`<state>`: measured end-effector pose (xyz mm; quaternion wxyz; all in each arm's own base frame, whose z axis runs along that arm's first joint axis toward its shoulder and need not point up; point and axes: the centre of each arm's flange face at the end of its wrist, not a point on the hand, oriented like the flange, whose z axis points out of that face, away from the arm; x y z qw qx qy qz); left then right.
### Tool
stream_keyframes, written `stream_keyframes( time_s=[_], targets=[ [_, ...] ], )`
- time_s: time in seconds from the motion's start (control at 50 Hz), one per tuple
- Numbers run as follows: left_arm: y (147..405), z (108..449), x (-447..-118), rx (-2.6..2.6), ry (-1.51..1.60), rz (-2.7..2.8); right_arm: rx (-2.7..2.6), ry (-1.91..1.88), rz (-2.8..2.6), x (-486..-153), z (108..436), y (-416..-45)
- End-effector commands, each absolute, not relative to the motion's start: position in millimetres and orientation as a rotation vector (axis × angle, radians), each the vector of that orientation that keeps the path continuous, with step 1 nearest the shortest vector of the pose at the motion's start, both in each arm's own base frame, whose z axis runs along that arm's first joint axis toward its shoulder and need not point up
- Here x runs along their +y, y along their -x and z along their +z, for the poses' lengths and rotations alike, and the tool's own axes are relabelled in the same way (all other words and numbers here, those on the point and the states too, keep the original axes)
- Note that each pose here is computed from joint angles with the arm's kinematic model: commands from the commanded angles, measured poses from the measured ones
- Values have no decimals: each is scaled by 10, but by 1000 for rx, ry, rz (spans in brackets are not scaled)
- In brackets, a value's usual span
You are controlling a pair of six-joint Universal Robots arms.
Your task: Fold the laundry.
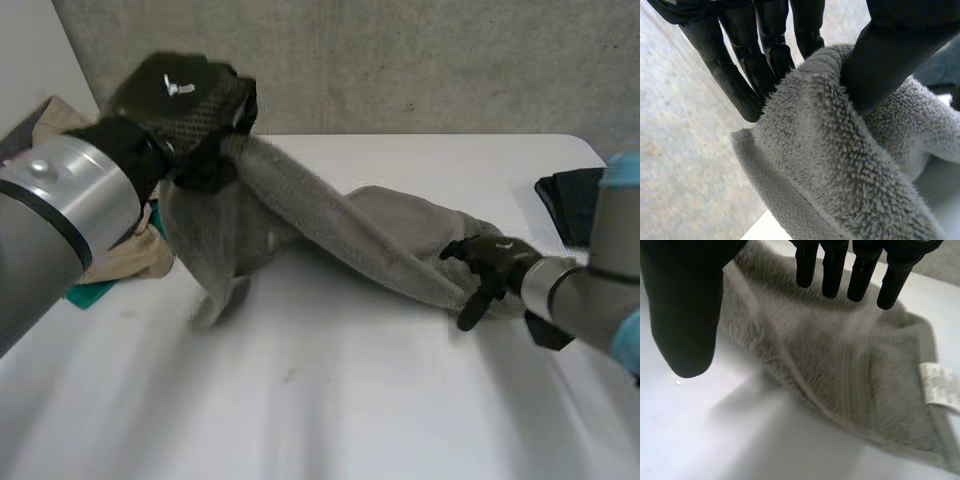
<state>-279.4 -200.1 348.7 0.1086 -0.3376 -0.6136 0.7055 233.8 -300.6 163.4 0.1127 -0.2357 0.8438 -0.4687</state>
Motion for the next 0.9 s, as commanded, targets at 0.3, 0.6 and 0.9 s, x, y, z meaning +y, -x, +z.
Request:
stream_keyframes(
  time_s=[0.3,0.6,0.9],
  targets=[
    [2782,4025,-1939,-1655,785,2206,2450,309,-1665,-3175,1443,-2294],
    [2071,3396,-2777,-2089,687,2084,2353,912,-1932,-3023,3170,-1571],
    [2417,2572,-3642,-2102,765,1939,2427,1191,-1910,-3600,2841,-1960]
  ],
)
